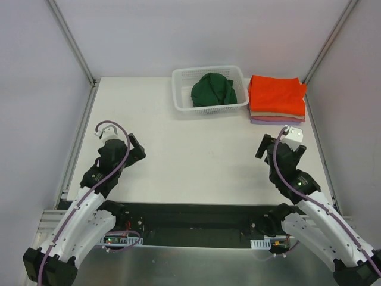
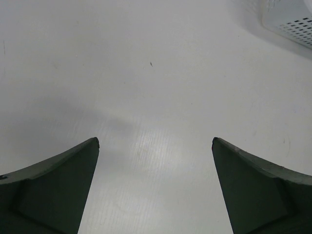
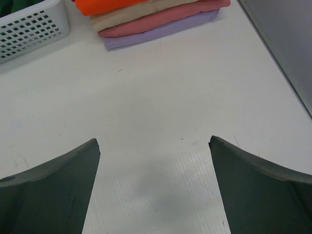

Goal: Fold and stack the t-shirts
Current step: Grab crumpled tshirt from bin with the right arm

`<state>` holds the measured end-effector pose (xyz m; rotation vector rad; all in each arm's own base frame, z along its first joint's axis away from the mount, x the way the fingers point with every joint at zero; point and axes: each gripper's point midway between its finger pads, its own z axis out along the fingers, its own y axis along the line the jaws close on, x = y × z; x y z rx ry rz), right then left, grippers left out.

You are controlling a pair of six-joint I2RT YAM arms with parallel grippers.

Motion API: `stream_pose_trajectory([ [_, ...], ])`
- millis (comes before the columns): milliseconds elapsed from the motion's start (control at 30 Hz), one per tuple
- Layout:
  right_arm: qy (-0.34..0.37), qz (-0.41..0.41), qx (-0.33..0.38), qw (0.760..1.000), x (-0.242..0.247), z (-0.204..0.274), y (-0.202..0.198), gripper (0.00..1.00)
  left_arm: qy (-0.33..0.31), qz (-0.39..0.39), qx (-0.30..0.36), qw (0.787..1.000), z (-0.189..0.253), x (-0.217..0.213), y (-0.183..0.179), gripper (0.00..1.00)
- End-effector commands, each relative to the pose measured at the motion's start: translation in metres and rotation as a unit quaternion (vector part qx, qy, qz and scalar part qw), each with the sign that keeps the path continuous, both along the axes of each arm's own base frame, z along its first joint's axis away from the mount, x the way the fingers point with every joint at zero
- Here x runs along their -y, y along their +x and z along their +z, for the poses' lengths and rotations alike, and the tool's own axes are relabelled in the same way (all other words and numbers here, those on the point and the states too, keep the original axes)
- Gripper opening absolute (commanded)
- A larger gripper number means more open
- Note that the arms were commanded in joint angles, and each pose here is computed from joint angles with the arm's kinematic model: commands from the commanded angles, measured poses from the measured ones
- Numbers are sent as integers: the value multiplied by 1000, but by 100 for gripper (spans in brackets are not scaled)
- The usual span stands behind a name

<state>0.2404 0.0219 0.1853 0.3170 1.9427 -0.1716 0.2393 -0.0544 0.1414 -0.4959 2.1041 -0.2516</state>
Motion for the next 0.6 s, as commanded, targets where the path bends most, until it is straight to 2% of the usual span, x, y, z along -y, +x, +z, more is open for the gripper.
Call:
stream_pose_trajectory([
  [0,8,-2,32,999,1,12,4,96,-8,4,16,1000,10,1,6,99],
  [167,10,56,36,998,-20,16,14,96,-10,18,22,1000,12,-2,9,99],
  [300,16,85,46,995,-38,23,30,96,-25,-12,35,999,17,12,17,99],
  [400,4,104,28,994,-56,32,53,96,-26,-22,33,999,16,17,22,99],
  [567,-14,149,-30,988,-100,42,115,96,-29,-48,36,998,11,26,26,99],
])
